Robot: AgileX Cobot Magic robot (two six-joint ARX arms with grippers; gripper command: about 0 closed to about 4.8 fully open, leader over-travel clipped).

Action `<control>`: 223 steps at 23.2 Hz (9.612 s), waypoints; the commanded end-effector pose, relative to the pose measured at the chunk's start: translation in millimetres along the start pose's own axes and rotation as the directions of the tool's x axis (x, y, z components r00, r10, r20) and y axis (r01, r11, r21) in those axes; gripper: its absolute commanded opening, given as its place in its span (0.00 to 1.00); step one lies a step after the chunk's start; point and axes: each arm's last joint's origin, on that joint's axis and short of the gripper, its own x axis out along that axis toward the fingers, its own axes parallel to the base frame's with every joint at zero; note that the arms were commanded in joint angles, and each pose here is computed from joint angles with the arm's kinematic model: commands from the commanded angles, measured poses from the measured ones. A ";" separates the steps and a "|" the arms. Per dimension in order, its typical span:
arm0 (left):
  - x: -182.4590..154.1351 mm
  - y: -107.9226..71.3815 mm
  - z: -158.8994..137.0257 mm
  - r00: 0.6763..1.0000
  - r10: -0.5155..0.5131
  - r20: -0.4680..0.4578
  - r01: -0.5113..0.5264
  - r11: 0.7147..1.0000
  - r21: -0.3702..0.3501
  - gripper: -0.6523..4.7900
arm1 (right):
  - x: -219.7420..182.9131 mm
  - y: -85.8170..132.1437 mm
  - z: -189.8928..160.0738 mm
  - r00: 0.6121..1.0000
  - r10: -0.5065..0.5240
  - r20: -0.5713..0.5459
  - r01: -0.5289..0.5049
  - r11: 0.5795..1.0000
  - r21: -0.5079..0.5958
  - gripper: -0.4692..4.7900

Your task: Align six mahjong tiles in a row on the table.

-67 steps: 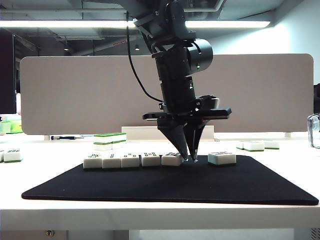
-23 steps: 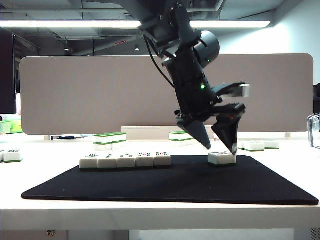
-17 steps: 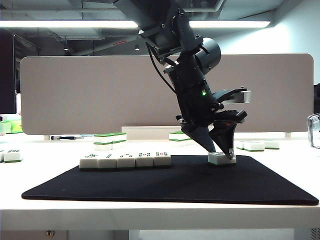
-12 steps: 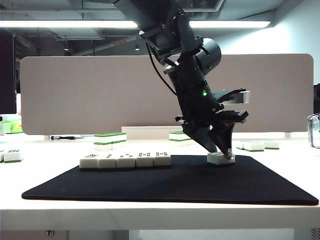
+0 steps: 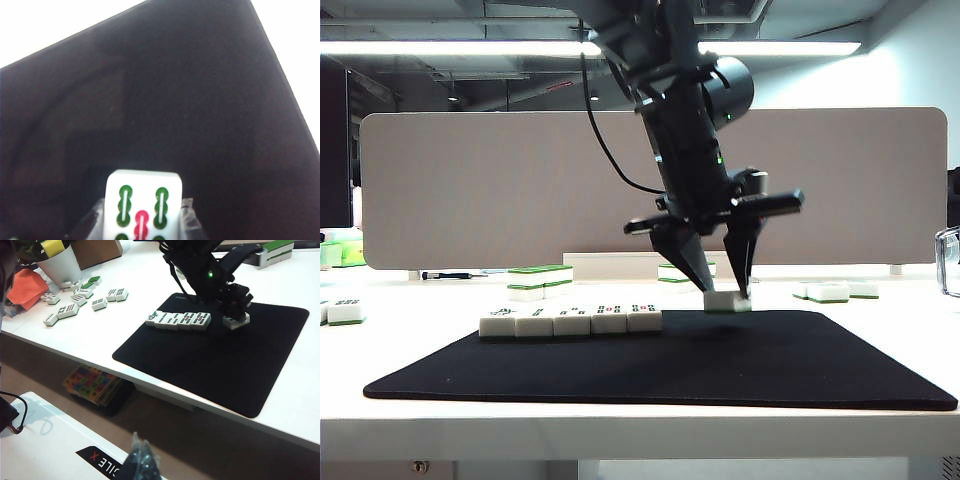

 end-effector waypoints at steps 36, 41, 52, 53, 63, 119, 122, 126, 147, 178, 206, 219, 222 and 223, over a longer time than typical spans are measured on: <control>-57.1 20.3 -0.2 0.998 -0.020 -0.060 0.055 0.753 0.656 0.71 | -2.1 1.5 -0.2 1.000 0.002 0.025 -0.001 1.000 -0.023 0.09; -39.3 22.0 -3.8 0.994 -0.019 -0.106 0.100 0.531 0.841 0.70 | -2.1 1.5 -0.2 1.000 0.002 0.024 -0.001 1.000 -0.022 0.09; 0.0 21.8 -1.2 0.995 -0.067 -0.074 0.096 0.440 0.893 0.67 | -2.1 1.5 -0.6 1.000 0.002 0.022 -0.001 1.000 -0.020 0.09; 1.6 22.8 -1.4 0.995 -0.066 -0.077 0.098 0.442 0.891 0.63 | -2.1 1.5 -0.7 1.000 0.002 0.021 -0.001 1.000 -0.019 0.09; 0.7 33.7 -2.5 0.990 -0.086 -0.115 0.143 0.538 0.831 0.52 | -2.1 1.5 -0.2 1.000 0.001 0.025 0.000 1.000 -0.023 0.09; -108.5 52.4 -25.1 0.924 0.115 -0.364 -0.005 0.958 0.288 0.35 | -2.2 1.6 -1.6 1.000 0.005 0.013 -0.005 1.000 -0.013 0.09; -118.4 50.8 -24.7 0.933 0.114 -0.342 -0.073 0.989 0.129 0.21 | -2.2 1.6 -3.1 1.000 0.007 -0.001 -0.007 1.000 -0.002 0.09; -146.1 48.3 -25.1 0.953 0.106 -0.282 -0.094 0.994 0.056 0.11 | -2.3 1.6 -4.9 1.000 0.007 -0.017 -0.007 1.000 0.010 0.09; -234.6 58.3 -36.2 0.990 0.116 -0.080 -0.126 0.982 -0.141 0.11 | -2.2 1.5 -4.9 1.000 0.006 -0.016 -0.006 1.000 0.009 0.09; -240.7 91.9 -33.6 0.793 0.505 0.340 -0.424 0.859 -0.287 0.11 | -2.2 1.4 -4.9 1.000 0.003 -0.016 -0.003 1.000 0.009 0.09; -180.1 159.0 -317.9 0.268 0.745 0.611 -0.282 0.667 -0.690 0.11 | -2.2 1.4 -4.9 1.000 0.003 -0.016 -0.002 1.000 0.009 0.09; -152.2 162.1 -359.3 0.363 0.649 0.668 -0.281 0.760 -0.586 0.11 | -2.2 1.4 -4.9 1.000 0.003 -0.016 -0.002 1.000 0.009 0.09; -151.6 160.6 -362.8 0.379 0.650 0.659 -0.298 0.760 -0.578 0.11 | -2.2 1.4 -4.9 1.000 0.003 -0.016 -0.002 1.000 0.009 0.09; -151.3 160.1 -364.0 0.384 0.650 0.655 -0.299 0.759 -0.578 0.11 | -2.2 1.4 -4.9 1.000 0.003 -0.016 -0.002 1.000 0.009 0.09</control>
